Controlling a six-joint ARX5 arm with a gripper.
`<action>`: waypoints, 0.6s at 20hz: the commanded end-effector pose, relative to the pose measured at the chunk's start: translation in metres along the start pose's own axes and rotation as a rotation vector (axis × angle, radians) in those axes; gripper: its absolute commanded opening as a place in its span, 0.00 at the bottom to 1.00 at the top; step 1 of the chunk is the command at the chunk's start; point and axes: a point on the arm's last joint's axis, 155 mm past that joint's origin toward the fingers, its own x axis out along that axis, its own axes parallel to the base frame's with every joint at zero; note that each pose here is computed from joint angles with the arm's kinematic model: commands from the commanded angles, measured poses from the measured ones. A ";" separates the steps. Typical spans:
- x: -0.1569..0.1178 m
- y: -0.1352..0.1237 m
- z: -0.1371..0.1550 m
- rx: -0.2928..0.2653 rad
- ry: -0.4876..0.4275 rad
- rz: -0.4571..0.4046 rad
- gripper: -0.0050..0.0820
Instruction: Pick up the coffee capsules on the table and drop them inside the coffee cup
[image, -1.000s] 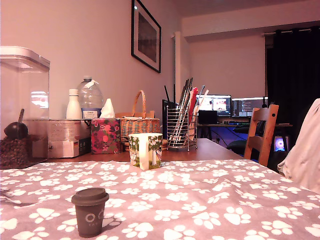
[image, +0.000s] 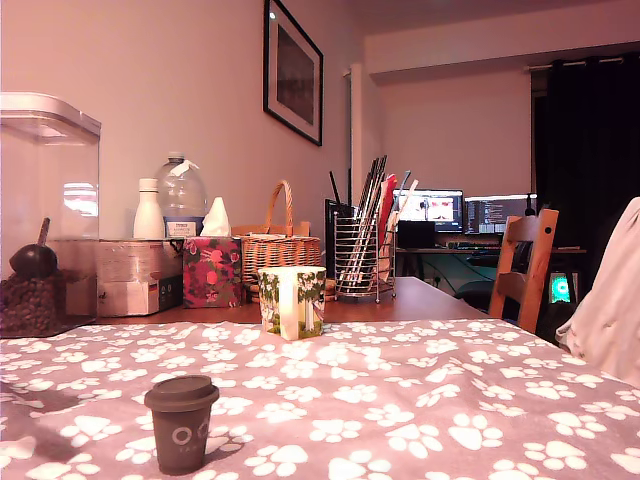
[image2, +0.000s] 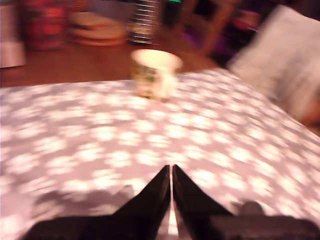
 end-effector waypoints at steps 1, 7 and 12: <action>0.003 -0.007 -0.008 0.018 0.017 -0.036 0.04; 0.008 -0.034 -0.038 0.074 0.108 -0.151 0.04; 0.009 -0.052 -0.068 0.108 0.184 -0.230 0.04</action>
